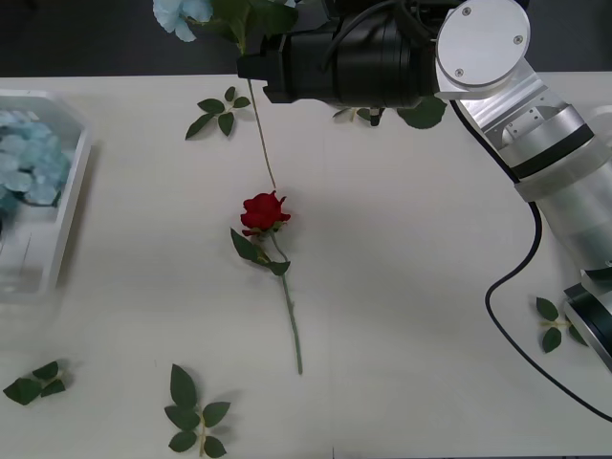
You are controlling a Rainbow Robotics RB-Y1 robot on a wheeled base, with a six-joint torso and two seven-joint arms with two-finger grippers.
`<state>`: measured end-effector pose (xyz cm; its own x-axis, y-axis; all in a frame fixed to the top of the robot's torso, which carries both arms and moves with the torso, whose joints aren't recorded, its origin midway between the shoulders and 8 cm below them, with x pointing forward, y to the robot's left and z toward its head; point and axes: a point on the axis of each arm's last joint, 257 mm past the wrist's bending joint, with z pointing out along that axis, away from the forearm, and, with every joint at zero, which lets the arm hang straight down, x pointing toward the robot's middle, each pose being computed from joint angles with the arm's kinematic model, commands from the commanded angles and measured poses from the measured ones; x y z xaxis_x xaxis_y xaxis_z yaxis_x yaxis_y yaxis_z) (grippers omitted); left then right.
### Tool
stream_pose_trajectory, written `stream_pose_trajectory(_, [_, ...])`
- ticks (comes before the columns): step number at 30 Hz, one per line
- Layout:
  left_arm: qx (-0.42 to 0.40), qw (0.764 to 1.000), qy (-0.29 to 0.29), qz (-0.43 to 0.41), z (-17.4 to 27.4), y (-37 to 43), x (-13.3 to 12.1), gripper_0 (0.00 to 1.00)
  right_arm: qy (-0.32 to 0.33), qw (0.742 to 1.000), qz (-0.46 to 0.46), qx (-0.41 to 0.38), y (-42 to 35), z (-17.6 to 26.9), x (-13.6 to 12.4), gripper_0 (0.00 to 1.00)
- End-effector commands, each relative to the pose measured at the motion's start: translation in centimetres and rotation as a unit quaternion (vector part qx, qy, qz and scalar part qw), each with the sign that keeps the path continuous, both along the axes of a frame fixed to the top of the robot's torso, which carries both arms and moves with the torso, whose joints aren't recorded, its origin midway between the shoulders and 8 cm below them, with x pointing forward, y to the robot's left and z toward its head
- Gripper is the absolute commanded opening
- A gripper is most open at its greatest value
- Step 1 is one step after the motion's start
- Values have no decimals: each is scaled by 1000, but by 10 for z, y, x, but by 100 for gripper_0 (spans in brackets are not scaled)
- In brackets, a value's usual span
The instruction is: Place the red flowers into the right box and the blue flowers into the left box. If a person shows an open palm, hand one flower to the person first, then continue sorting.
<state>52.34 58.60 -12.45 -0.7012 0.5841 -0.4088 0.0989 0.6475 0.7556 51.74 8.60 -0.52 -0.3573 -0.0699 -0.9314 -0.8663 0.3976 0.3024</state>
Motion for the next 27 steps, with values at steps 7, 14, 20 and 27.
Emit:
stream_pose_trajectory(7, [-36, 999, -27, 8, 11, -12, 11, 75, -53, 998, 32, 21, 26, 44, -20, 0])
stream_pose_trajectory(14, [-142, 990, -12, -6, 11, -56, 3, 98, -50, 998, 34, 20, 27, 42, -21, 0])
stream_pose_trajectory(20, [-241, 970, 28, -30, 15, -120, -34, 100, -48, 998, 35, 18, 29, 39, -23, 0])
stream_pose_trajectory(27, [-413, 908, 32, -65, -13, -223, -80, 100, -46, 998, 37, 15, 31, 36, -24, 0])
